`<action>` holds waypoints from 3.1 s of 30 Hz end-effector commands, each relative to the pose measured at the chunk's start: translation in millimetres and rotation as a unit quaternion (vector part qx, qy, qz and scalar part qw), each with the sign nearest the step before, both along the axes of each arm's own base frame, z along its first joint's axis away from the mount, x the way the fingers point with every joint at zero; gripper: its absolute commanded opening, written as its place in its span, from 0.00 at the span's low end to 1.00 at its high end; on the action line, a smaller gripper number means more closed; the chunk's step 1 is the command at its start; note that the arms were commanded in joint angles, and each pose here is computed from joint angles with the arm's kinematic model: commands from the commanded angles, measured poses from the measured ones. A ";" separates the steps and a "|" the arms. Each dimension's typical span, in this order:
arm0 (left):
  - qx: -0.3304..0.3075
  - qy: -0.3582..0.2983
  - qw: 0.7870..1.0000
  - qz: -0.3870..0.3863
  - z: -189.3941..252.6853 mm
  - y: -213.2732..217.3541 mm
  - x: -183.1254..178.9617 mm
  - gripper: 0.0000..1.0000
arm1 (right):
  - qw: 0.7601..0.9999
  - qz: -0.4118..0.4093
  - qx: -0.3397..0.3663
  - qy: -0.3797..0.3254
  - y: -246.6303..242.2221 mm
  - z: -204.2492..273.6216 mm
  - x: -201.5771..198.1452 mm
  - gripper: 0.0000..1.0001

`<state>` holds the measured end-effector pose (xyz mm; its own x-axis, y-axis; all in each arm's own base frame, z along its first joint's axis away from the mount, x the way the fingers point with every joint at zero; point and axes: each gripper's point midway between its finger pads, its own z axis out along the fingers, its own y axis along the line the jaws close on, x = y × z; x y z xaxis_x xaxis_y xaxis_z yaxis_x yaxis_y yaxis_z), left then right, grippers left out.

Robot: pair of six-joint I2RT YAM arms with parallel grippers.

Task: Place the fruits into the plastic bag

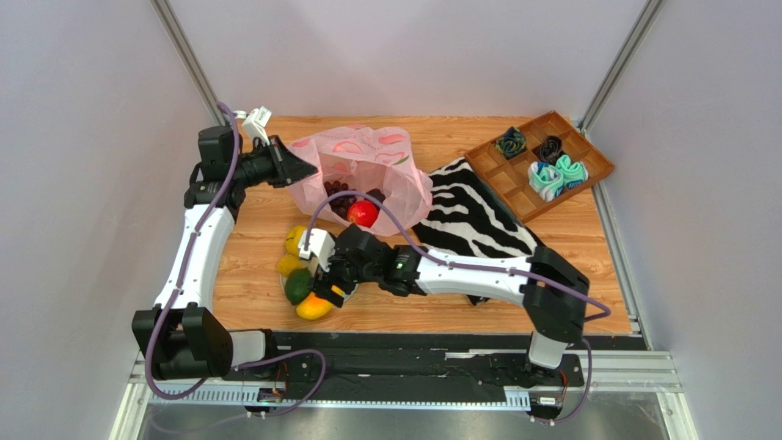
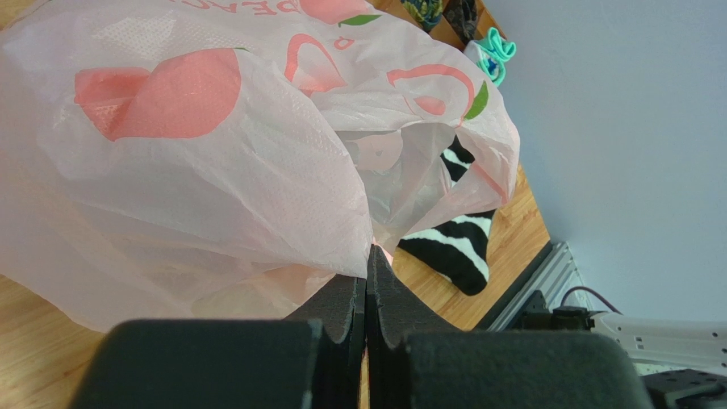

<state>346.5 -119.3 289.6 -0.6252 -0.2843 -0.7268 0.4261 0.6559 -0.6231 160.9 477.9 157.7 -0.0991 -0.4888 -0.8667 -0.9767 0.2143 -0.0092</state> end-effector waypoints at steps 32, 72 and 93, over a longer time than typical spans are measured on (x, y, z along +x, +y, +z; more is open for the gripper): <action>-0.006 -0.033 0.999 -0.003 19.3 -1.5 1.8 0.00 | 0.990 -0.047 -0.079 -0.103 47.2 -58.9 15.7 0.83; -0.006 -0.025 1.000 0.000 13.9 -0.3 4.7 0.00 | 0.992 0.022 -0.125 -0.001 -11.9 -72.9 26.4 0.85; -0.006 -0.025 1.000 -0.001 14.6 -1.0 4.4 0.00 | 0.990 -0.015 -0.139 -0.034 -18.5 -94.8 49.7 0.53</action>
<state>347.3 -119.6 291.5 -0.6256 -0.2952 -0.7222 0.4214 0.6512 -0.6312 198.4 454.2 44.9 -0.0927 -0.7459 -0.6596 -0.9754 0.2012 -0.0905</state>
